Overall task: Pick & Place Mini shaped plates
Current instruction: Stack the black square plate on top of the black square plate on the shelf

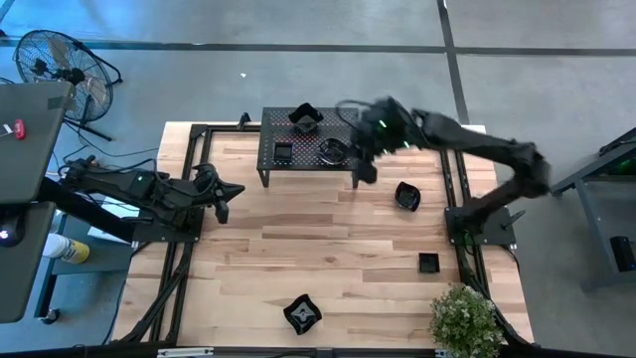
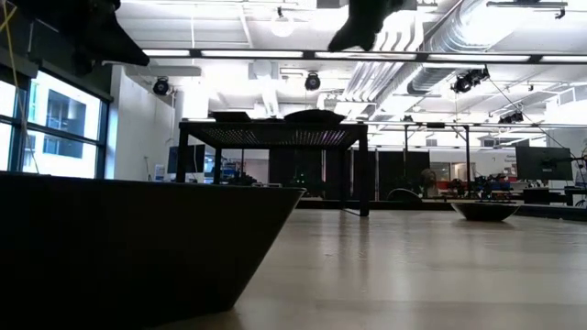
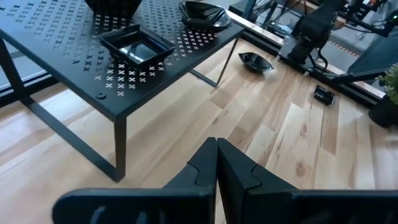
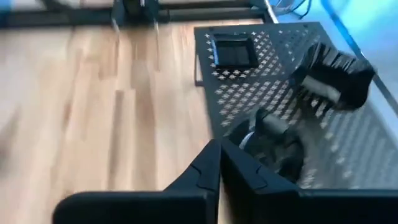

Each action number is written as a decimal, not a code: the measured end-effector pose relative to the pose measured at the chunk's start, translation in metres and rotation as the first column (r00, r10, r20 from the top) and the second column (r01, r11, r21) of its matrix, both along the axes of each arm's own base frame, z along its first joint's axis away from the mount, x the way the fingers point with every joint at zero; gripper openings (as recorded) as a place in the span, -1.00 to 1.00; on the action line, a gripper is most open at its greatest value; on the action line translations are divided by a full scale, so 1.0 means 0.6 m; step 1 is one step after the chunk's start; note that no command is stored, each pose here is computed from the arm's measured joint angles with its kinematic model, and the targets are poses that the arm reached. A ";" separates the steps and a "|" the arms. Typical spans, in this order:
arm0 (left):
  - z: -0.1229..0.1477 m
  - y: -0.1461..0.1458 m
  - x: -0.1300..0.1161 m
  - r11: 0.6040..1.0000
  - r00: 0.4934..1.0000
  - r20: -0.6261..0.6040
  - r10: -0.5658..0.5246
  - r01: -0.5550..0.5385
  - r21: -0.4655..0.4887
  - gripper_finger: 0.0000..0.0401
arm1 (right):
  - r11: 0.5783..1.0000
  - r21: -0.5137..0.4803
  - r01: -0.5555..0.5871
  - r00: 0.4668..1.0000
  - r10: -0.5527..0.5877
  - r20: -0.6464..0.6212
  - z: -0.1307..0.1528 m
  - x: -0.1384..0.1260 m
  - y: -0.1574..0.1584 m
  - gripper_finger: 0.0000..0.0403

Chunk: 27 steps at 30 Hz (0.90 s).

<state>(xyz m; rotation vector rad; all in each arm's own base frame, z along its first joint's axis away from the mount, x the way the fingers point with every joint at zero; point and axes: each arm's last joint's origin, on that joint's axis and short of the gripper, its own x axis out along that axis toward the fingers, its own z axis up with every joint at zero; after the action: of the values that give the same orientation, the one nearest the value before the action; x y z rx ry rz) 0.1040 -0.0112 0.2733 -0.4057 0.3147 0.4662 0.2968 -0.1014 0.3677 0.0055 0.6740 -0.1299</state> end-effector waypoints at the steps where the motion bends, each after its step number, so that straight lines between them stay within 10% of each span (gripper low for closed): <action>1: 0.000 -0.001 0.004 1.000 1.000 0.000 -0.001 0.001 0.004 -1.00 | 1.000 0.020 0.022 0.999 -0.023 0.032 -0.010 -0.012 0.015 -0.98; 13: 0.005 -0.024 0.077 0.989 0.993 0.029 -0.116 0.113 0.094 -1.00 | 0.925 0.327 0.195 0.978 -0.209 0.008 -0.133 -0.168 0.173 -0.99; 27: 0.001 -0.040 0.125 0.980 0.978 0.084 -0.190 0.184 0.075 -1.00 | 0.842 0.478 0.251 0.856 0.037 -0.515 -0.314 -0.268 0.236 -0.82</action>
<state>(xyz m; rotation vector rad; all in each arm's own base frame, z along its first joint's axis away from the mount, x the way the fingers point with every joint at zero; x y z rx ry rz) 0.1788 -0.0352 0.2736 -0.3271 0.2455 0.2724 0.1362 0.0402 0.1792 0.5712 1.2302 -0.0503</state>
